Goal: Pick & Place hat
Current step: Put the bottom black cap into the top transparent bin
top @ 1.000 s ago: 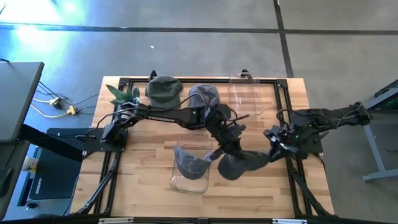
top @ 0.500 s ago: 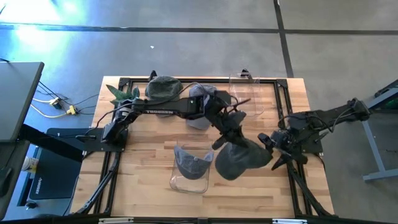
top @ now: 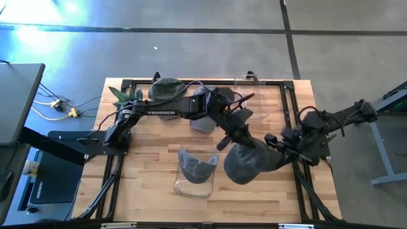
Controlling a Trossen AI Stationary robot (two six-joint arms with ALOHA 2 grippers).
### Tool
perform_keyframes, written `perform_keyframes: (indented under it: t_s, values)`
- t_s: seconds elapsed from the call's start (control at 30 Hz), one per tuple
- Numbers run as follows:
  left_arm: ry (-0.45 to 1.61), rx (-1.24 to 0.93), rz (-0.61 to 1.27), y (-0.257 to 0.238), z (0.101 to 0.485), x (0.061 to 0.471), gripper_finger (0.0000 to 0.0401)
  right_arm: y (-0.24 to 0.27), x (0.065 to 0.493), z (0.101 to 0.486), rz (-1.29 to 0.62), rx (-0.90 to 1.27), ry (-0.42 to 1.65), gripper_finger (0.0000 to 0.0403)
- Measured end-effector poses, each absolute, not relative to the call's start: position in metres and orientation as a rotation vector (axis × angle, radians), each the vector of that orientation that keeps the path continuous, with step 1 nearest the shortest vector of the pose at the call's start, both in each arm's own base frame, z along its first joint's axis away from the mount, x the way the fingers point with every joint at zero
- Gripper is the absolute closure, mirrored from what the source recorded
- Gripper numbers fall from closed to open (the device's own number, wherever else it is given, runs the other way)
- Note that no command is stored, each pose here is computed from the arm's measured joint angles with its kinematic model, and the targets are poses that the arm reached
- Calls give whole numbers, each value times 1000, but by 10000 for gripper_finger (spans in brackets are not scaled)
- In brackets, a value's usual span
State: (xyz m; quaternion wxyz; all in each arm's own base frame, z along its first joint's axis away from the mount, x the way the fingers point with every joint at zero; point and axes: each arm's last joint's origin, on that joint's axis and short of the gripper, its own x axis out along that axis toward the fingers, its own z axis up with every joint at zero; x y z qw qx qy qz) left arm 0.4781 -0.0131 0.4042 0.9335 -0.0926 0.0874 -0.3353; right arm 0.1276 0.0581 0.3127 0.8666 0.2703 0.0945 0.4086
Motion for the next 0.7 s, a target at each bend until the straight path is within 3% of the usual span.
perform_keyframes:
  t_s: [0.13,0.5,0.7]
  values:
    - [162,-238,-729,-14,408,478,372,56,129,312,827,641,230,394]
    - [208,-342,-788,-15,409,476,184,49,132,312,771,711,241,399]
    - [215,-363,-778,-18,405,480,161,47,133,312,769,739,255,400]
